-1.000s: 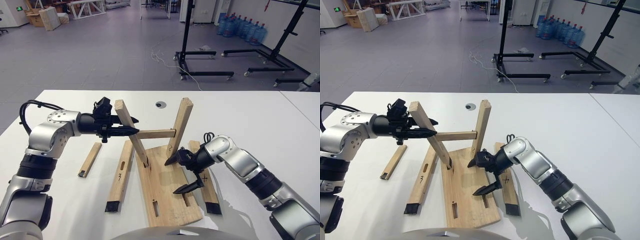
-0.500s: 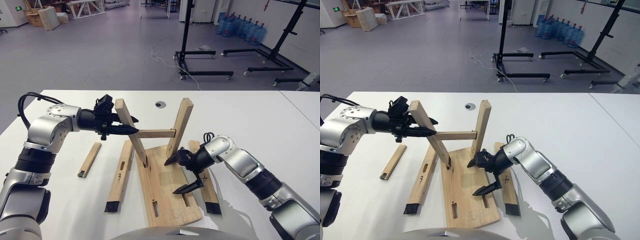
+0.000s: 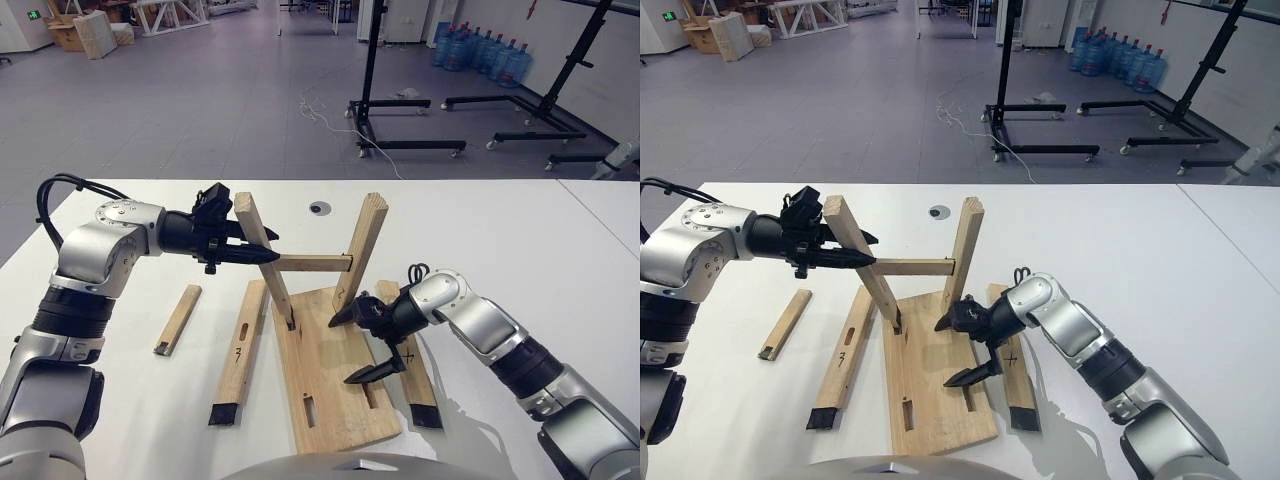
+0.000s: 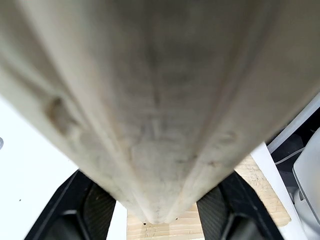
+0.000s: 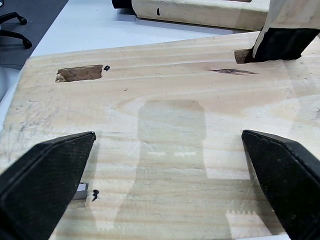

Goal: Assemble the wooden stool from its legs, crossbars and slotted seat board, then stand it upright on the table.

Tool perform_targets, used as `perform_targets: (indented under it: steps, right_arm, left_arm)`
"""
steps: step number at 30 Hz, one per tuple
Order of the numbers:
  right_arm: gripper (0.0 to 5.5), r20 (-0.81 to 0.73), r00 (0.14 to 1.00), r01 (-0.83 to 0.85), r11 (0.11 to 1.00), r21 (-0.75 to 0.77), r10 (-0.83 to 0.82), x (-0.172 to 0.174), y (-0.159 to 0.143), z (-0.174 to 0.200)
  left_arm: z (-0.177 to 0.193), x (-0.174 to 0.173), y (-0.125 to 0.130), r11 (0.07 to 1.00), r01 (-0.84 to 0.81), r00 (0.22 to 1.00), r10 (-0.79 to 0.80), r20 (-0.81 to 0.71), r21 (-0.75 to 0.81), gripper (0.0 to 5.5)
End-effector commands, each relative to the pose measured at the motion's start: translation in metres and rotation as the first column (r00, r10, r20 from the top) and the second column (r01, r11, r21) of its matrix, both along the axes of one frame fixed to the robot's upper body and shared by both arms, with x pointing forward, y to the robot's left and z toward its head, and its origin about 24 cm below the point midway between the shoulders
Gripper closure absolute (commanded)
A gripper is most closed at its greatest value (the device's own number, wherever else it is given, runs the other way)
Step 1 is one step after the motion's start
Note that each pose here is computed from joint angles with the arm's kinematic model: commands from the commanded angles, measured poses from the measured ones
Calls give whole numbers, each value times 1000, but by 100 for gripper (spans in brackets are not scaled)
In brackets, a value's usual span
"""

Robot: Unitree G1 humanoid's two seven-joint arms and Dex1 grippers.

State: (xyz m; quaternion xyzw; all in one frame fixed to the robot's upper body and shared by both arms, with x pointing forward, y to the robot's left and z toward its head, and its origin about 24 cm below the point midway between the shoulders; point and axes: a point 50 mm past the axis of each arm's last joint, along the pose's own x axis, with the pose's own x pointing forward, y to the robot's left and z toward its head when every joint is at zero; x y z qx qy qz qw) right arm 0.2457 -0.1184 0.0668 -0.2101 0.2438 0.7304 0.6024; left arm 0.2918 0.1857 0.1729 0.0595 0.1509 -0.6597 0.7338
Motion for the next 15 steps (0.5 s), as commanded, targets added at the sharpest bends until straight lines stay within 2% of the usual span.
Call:
perform_targets:
  steps: [1,15]
  right_arm:
    - [10,0,999,41,997,-64,-41,1,-6,-9]
    - [10,20,998,65,996,-62,-64,3,-8,-9]
  left_arm:
    - [-6,-6,-11,997,56,998,-54,-42,52,349]
    - [-22,-19,-20,998,-1,994,9,-113,70,349]
